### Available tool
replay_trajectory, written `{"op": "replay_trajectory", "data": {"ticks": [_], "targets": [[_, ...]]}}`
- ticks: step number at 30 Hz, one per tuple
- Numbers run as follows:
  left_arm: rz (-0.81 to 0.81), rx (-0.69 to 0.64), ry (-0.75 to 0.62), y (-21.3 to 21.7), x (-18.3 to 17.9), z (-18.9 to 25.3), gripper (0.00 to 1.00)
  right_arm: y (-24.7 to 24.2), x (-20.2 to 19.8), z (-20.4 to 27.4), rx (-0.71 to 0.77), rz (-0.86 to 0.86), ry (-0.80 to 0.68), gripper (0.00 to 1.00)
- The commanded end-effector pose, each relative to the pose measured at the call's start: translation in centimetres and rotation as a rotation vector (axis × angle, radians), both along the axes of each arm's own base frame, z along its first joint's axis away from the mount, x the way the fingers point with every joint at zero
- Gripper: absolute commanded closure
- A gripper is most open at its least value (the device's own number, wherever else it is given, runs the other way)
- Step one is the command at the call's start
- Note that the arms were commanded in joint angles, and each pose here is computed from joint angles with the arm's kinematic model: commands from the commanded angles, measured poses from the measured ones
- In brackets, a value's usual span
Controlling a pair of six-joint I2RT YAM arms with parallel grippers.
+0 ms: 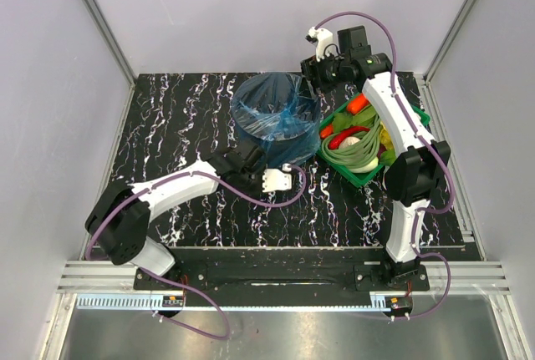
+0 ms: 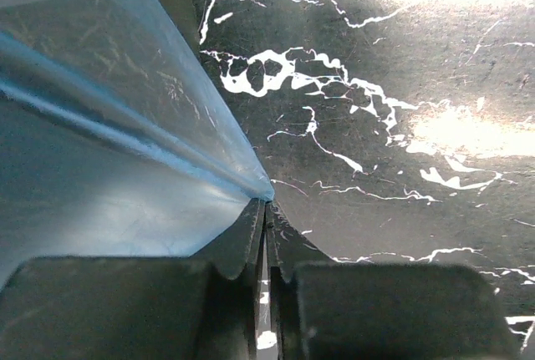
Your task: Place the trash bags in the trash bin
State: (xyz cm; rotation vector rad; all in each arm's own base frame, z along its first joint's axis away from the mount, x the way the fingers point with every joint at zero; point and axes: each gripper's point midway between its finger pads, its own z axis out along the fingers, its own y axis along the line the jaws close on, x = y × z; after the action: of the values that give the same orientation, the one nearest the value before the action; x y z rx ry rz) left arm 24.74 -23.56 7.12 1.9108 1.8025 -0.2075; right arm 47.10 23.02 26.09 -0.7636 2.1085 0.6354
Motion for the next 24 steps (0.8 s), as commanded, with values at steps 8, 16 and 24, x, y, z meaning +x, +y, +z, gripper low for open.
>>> {"op": "replay_trajectory", "data": {"ticks": [8, 16, 24], "targets": [[0.0, -0.108, -0.043, -1.1, -0.1, 4.4, 0.36, 0.5, -0.1, 2.9, 0.0, 0.019, -0.106, 0.27], [-0.04, -0.19, -0.008, -1.1, -2.5, 8.0, 0.11, 0.0, -0.6, 5.1, -0.01, 0.01, -0.158, 0.27], [-0.071, -0.285, 0.017, -0.7, -4.8, 14.8, 0.08, -0.7, -1.6, 8.0, -0.018, -0.003, -0.221, 0.21]]}}
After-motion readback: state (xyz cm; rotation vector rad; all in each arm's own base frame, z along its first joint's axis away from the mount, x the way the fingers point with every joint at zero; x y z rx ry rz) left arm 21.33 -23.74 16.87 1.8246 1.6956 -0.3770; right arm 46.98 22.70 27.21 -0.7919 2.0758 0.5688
